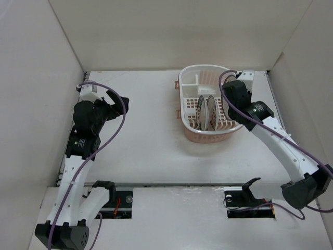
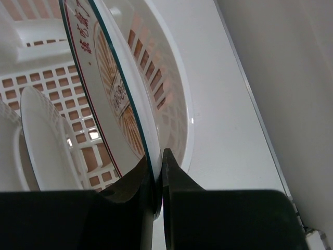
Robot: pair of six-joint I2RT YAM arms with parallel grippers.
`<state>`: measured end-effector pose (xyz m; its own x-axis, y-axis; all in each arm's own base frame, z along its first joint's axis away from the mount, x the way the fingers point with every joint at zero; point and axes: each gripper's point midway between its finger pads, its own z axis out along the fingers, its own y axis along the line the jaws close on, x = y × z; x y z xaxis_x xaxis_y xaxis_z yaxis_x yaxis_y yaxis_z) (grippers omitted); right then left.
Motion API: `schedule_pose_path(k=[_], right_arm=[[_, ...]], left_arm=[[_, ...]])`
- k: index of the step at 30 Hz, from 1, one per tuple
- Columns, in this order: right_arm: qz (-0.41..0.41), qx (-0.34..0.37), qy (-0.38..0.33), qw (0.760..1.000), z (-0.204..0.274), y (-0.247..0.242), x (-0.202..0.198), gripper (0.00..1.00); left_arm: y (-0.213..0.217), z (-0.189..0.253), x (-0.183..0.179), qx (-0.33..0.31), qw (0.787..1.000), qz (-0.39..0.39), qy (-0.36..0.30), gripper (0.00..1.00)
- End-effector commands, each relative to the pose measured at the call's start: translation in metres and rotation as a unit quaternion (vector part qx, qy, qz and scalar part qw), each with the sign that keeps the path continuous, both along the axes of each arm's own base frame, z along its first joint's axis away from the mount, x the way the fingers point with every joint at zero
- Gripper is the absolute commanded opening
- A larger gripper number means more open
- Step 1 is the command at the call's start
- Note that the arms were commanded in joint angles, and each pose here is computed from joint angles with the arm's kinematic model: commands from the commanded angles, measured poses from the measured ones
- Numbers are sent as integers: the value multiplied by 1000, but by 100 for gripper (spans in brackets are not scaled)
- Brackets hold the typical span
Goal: Load the plates into the dish rack
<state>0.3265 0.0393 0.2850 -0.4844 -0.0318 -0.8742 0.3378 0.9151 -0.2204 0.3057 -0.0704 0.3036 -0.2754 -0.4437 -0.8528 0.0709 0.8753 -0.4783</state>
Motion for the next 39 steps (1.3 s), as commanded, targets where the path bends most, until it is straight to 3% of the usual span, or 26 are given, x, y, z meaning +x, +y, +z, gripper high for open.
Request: schedule_pose_path(k=[1, 17, 39], right_arm=[[-18, 18, -40, 999, 9, -1, 15, 0], [-28, 18, 20, 999, -47, 9, 22, 0], [-31, 13, 51, 998, -80, 20, 11, 0]], left_arm=[[1, 18, -4, 7, 1000, 3, -28, 100], [4, 22, -3, 13, 999, 11, -34, 100], [5, 22, -5, 13, 999, 11, -34, 100]])
